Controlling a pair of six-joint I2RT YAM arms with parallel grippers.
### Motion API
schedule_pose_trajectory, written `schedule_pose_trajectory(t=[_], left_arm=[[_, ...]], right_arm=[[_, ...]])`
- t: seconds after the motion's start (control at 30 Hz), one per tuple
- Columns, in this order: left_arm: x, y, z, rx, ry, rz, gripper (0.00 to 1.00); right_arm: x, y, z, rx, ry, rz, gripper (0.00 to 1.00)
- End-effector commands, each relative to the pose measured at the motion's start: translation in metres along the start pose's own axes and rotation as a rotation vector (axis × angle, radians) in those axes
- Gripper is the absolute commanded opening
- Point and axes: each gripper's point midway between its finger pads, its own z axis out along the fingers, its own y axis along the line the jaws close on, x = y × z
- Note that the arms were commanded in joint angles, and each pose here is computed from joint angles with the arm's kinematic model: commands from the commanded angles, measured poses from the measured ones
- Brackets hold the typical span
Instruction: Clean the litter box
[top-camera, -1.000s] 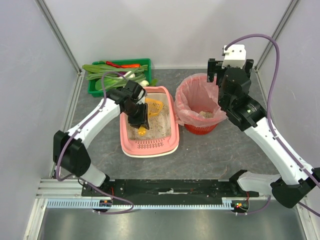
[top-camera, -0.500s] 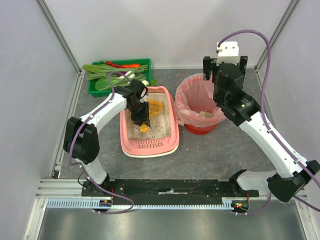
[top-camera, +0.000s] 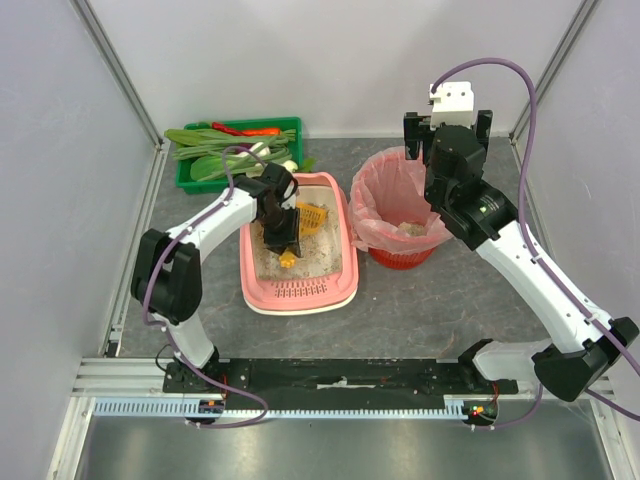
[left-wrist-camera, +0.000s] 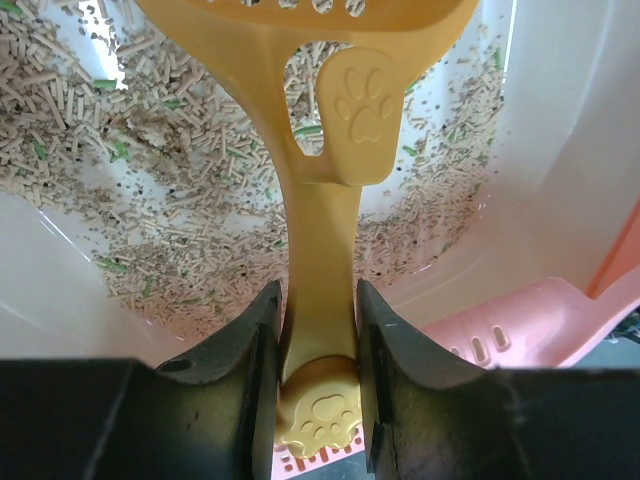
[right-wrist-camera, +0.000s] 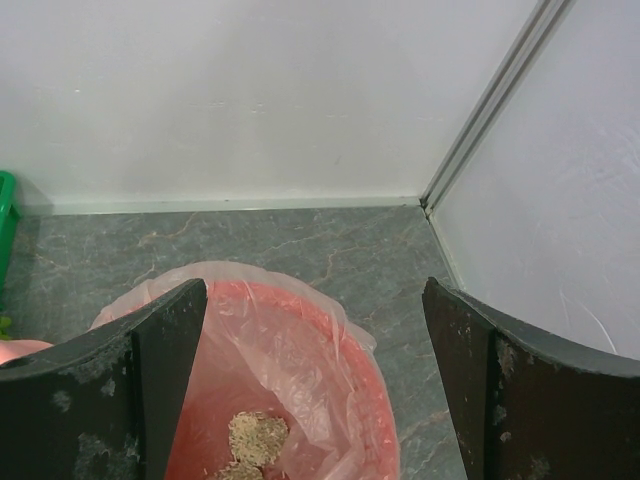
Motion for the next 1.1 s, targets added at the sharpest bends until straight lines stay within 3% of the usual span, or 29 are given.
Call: schedule_pose_trajectory(t=[0.0,0.43,0.6,0.63,0.67,1.07], left_arm=[[-0.002,0.01,0.005,-0.029,-0.011,0.052,0.08],[0.006,0.027,0.024,-0.09,0.04,0.072,0.36],[0.003,0.028,0.022,-0.094,0.028,0.087,0.57],[0.003,0.028,0.022,-0.099,0.026,0.086,0.64],[0.002,0.027,0.021,-0.097,0.022,0.086,0.78],[-0.006,0.025,0.004,-0.102,-0.047,0.097,0.82]], right_arm=[[-0.024,-0.009,-0.004,0.018,-0.052,0.055,0.98],[-0.024,-0.011,-0.006,0.019,-0.051,0.064,0.98],[-0.021,-0.009,-0.006,0.015,-0.046,0.058,0.98],[-0.02,-0.008,-0.006,0.015,-0.044,0.056,0.98],[-0.02,-0.007,-0.006,0.013,-0.045,0.054,0.98],[-0.019,-0.005,-0.006,0.005,-0.043,0.052,0.98]])
